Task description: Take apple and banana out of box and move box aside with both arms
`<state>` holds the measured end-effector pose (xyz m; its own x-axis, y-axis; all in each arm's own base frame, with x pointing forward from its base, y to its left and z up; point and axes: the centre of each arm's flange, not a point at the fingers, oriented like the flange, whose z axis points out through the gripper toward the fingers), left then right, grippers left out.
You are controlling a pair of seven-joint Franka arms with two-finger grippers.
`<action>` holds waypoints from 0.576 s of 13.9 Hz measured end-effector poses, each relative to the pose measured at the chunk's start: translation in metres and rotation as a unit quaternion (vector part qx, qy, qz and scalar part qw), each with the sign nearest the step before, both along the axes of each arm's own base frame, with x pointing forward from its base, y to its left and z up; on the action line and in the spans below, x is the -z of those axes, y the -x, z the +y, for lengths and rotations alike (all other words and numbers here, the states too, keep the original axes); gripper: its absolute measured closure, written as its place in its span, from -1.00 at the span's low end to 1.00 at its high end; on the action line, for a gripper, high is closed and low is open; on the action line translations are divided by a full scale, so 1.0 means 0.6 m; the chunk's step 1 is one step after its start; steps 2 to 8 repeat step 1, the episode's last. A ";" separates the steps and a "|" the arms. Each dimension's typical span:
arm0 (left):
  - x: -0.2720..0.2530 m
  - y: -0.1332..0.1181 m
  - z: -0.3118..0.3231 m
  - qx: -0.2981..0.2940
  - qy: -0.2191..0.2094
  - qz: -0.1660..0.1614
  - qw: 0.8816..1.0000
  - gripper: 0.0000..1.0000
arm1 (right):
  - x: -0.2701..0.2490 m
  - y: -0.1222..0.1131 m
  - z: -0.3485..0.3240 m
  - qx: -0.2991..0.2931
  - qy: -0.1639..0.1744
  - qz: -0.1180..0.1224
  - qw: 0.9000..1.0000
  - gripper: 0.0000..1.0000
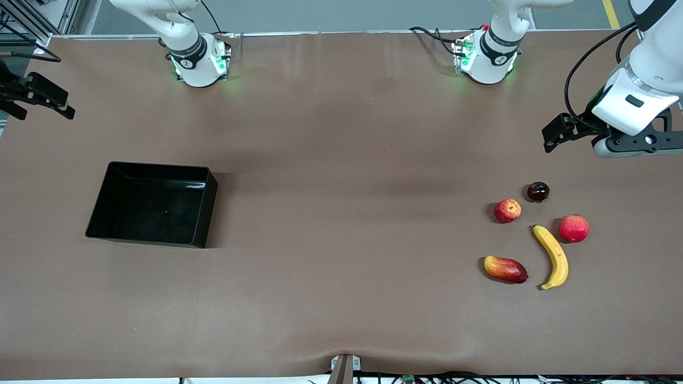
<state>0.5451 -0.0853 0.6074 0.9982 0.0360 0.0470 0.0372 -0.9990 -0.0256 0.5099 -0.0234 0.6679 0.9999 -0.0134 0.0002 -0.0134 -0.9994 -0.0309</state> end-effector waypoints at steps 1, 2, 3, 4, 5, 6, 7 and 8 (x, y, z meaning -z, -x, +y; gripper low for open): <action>-0.004 -0.001 0.001 -0.001 0.001 -0.003 1.000 -1.00 | -0.003 -0.005 -0.001 0.000 0.000 -0.002 1.000 -1.00; -0.004 -0.001 0.001 -0.001 0.001 -0.003 1.000 -1.00 | -0.003 -0.005 -0.001 0.000 0.000 -0.002 1.000 -1.00; -0.004 -0.001 0.001 -0.001 0.001 -0.003 1.000 -1.00 | -0.003 -0.005 -0.001 0.000 0.000 -0.002 1.000 -1.00; -0.004 -0.001 0.001 -0.001 0.001 -0.003 1.000 -1.00 | -0.003 -0.005 -0.001 0.000 0.000 -0.002 1.000 -1.00; -0.004 -0.001 0.001 -0.001 0.001 -0.003 1.000 -1.00 | -0.003 -0.005 -0.001 0.000 0.000 -0.002 1.000 -1.00; -0.004 -0.001 0.001 -0.001 0.001 -0.003 1.000 -1.00 | -0.003 -0.005 -0.001 0.000 0.000 -0.002 1.000 -1.00; -0.004 -0.001 0.001 -0.001 0.001 -0.003 1.000 -1.00 | -0.003 -0.005 -0.001 0.000 0.000 -0.002 1.000 -1.00; -0.004 -0.001 0.001 -0.001 0.001 -0.003 1.000 -1.00 | -0.003 -0.005 -0.001 0.000 0.000 -0.002 1.000 -1.00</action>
